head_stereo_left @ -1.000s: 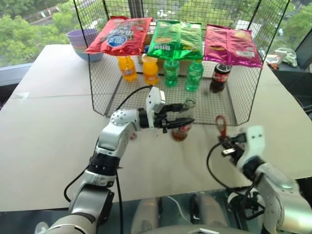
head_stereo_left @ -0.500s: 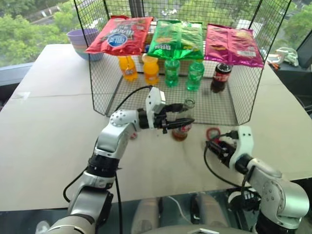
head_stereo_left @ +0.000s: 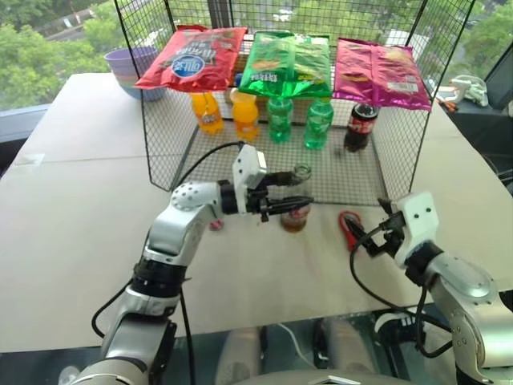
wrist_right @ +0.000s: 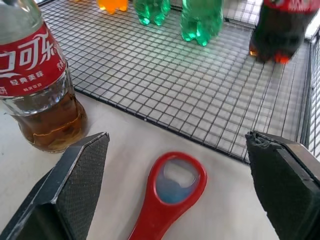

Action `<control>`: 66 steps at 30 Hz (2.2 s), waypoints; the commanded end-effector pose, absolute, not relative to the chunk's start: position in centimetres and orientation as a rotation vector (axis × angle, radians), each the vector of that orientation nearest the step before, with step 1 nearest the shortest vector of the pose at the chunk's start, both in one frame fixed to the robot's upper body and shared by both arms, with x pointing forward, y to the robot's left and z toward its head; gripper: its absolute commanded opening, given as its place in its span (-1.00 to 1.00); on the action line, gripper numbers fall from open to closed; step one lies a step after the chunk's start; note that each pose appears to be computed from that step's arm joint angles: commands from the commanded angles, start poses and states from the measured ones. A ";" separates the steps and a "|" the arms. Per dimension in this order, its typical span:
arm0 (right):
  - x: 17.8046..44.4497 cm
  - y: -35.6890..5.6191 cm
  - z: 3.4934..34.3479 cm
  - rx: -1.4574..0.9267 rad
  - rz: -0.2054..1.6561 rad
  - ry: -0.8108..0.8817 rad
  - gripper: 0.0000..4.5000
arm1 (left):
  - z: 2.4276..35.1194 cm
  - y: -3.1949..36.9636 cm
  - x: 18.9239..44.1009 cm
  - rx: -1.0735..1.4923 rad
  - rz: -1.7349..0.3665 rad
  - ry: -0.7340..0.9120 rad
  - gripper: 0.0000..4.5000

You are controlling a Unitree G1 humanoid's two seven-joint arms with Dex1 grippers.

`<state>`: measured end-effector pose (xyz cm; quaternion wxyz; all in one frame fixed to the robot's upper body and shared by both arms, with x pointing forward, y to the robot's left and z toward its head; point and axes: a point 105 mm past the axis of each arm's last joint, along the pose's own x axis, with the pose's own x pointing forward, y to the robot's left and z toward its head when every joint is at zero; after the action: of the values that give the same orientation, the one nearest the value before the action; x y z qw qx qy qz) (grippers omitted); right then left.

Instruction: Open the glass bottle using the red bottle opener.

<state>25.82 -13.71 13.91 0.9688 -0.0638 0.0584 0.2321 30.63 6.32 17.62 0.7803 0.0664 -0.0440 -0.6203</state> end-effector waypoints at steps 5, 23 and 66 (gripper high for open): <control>25.3 -12.8 15.5 -0.153 0.512 0.019 0.97 | 18.6 8.0 30.3 0.169 -1.293 -0.121 -0.05; 25.5 -12.7 16.1 -0.188 0.534 -0.026 1.00 | 19.0 7.6 30.0 0.147 -1.311 -0.122 0.96; 18.4 -24.2 12.9 -0.280 0.522 0.070 1.00 | 10.0 19.8 21.2 0.170 -0.959 0.080 0.96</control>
<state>18.69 -23.79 12.15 0.9566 -0.1239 0.0471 0.2596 21.54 19.71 9.36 0.8857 0.0621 0.0517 -0.4573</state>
